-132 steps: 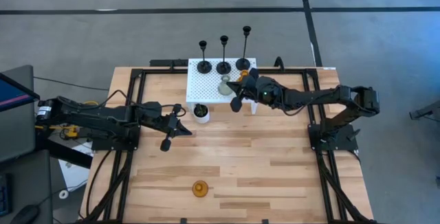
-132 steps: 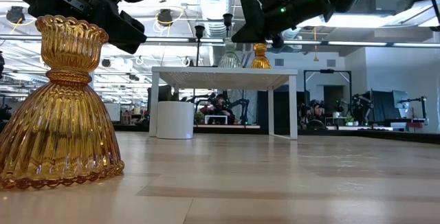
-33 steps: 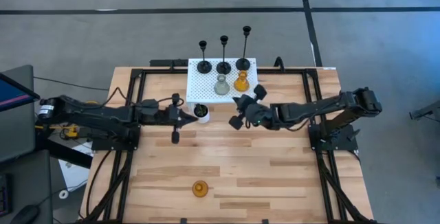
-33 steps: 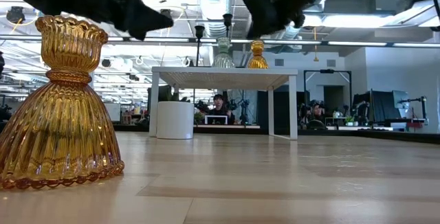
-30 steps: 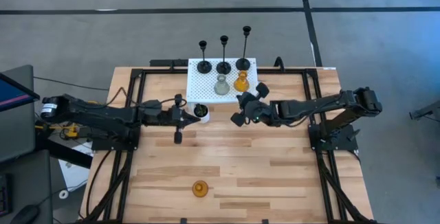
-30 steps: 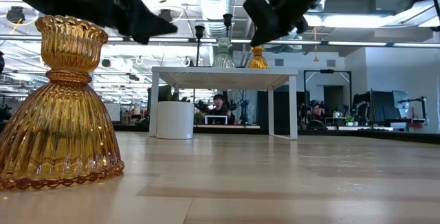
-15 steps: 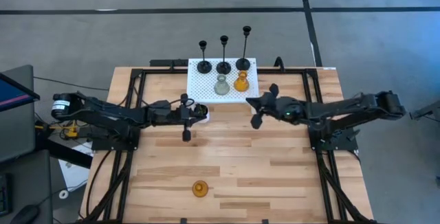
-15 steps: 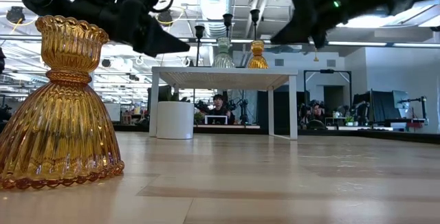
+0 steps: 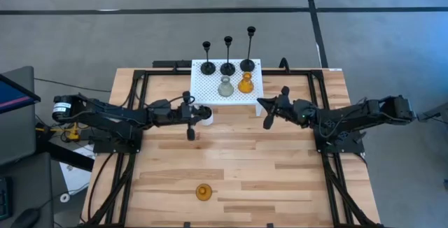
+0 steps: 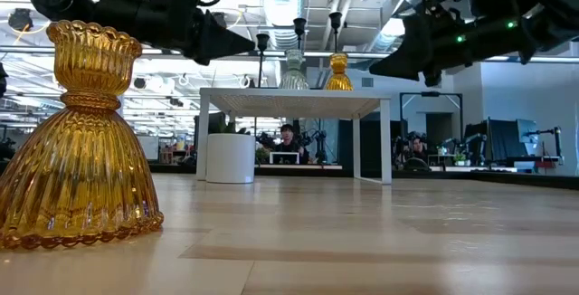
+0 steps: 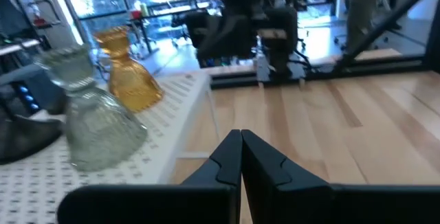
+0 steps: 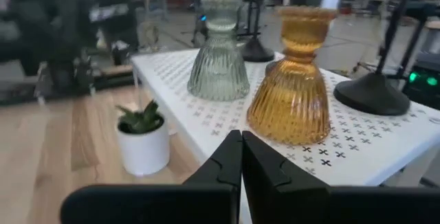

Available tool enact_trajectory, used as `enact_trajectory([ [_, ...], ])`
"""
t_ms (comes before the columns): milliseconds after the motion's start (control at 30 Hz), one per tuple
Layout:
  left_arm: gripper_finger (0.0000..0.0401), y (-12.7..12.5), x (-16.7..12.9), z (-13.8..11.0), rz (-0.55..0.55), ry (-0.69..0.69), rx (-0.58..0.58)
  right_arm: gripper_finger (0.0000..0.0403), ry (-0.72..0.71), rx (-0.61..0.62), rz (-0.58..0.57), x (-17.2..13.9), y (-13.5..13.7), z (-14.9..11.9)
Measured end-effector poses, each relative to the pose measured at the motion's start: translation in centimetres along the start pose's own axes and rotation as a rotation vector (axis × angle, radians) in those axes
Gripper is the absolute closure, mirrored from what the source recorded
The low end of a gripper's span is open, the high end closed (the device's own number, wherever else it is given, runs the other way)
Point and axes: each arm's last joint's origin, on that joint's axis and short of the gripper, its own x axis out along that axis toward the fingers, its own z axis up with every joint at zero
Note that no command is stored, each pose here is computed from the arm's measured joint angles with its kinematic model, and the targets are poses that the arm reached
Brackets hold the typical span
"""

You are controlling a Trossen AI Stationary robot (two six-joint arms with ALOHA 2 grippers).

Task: Pick & Place candle stick holders
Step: Adjust the glass candle holders on the shelf

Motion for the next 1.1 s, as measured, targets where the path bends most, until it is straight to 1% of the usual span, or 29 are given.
enact_trajectory([
  [100, 0.0395, 0.4, 0.0, 0.2, 0.043, -0.018, -0.003, 0.0403, 0.007, -0.036, 0.048, 0.2, -1.1, 0.2],
  [167, 0.0397, 0.4, 0.4, 0.1, 0.071, -0.012, -0.005, 0.0403, 0.038, -0.041, 0.072, 0.4, -2.3, 0.0],
  [267, 0.0397, 0.3, 1.6, 0.1, 0.084, -0.019, -0.009, 0.0403, 0.072, 0.013, 0.074, 0.5, -4.3, 0.0],
  [333, 0.0398, 0.2, 2.8, 0.2, 0.086, -0.028, -0.007, 0.0403, 0.094, 0.040, 0.044, 0.5, -5.4, -0.1],
  [433, 0.0398, 0.1, 5.1, 0.2, 0.088, -0.026, -0.003, 0.0403, 0.109, 0.047, 0.000, 0.4, -6.3, -0.2],
  [533, 0.0398, 0.3, 7.1, 0.6, 0.095, -0.030, 0.035, 0.0403, 0.113, 0.051, -0.040, 0.4, -7.1, -0.3],
  [567, 0.0398, 0.4, 7.6, 0.6, 0.102, -0.028, 0.043, 0.0403, 0.116, 0.048, -0.070, 0.4, -7.4, -0.3],
  [633, 0.0399, 0.8, 8.8, 0.8, 0.137, -0.026, 0.045, 0.0403, 0.142, 0.038, -0.142, 0.4, -7.9, -0.6],
  [733, 0.0399, 1.5, 10.3, 0.7, 0.237, -0.009, 0.044, 0.0403, 0.182, 0.032, -0.220, 0.3, -8.7, -1.0],
  [800, 0.0399, 1.7, 11.3, 0.6, 0.311, 0.010, 0.042, 0.0403, 0.190, 0.028, -0.240, 0.2, -9.0, -1.0],
  [867, 0.0399, 1.8, 12.4, 0.3, 0.363, 0.027, 0.041, 0.0403, 0.187, 0.019, -0.253, 0.2, -9.3, -1.0],
  [1000, 0.0399, 1.8, 14.5, 0.3, 0.402, 0.029, 0.044, 0.0403, 0.190, 0.011, -0.274, 0.2, -9.7, -1.0],
  [1100, 0.0399, 1.7, 15.8, 0.7, 0.455, 0.029, 0.072, 0.0403, 0.194, 0.007, -0.280, 0.1, -10.0, -1.0],
])
